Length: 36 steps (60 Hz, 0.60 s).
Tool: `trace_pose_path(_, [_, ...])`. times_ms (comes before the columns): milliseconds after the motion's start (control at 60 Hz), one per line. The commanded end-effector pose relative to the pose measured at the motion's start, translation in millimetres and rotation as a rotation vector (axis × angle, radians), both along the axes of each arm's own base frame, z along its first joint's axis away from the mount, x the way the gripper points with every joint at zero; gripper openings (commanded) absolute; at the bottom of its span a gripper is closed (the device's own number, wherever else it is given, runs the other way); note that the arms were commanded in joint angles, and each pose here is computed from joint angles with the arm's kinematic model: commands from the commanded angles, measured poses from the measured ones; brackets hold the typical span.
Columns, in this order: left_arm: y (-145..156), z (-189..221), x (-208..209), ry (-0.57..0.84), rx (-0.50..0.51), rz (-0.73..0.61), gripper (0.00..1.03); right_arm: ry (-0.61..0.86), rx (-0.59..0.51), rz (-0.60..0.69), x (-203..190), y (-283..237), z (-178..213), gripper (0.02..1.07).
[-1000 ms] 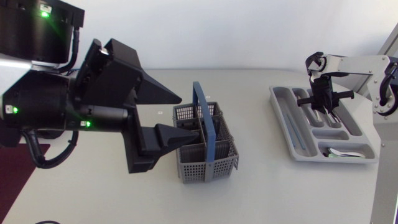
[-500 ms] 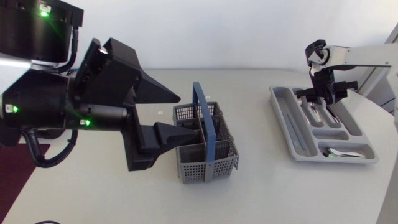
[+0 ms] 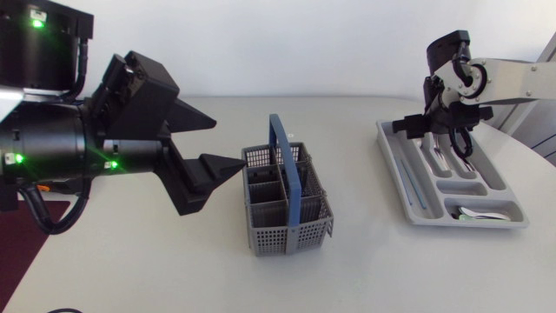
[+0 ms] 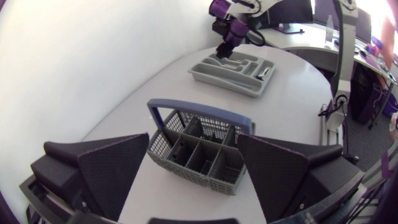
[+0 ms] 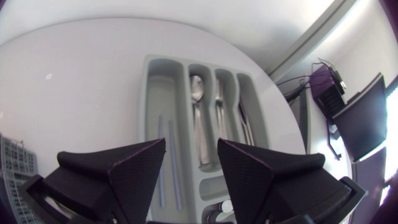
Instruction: Unload the cutlery basket into the drawer organizer.
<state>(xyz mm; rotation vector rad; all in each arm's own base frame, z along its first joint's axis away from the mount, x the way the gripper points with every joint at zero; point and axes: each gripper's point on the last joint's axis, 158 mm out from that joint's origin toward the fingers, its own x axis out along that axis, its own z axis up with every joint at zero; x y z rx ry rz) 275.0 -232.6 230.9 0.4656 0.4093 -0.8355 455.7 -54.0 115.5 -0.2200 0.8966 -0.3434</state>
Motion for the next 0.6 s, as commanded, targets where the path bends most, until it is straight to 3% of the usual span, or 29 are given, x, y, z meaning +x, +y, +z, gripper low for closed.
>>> trace_pose_path(0, [13, -18, 5, 0.004, 0.039, 0.044, 0.99, -0.018, 0.046, 0.086, -11, 25, 0, 0.64])
trace_pose_path(117, [21, -42, 10, 0.012, 0.104, 0.072, 0.99, -0.080, 0.117, 0.218, -22, 58, 4, 0.64])
trace_pose_path(267, [28, -65, 16, 0.064, 0.138, 0.097, 0.99, -0.157, 0.070, 0.361, -39, 93, 16, 0.64])
trace_pose_path(583, [59, -80, 65, 0.090, 0.106, 0.219, 0.96, -0.098, 0.203, 0.556, -80, 135, 8, 0.64])
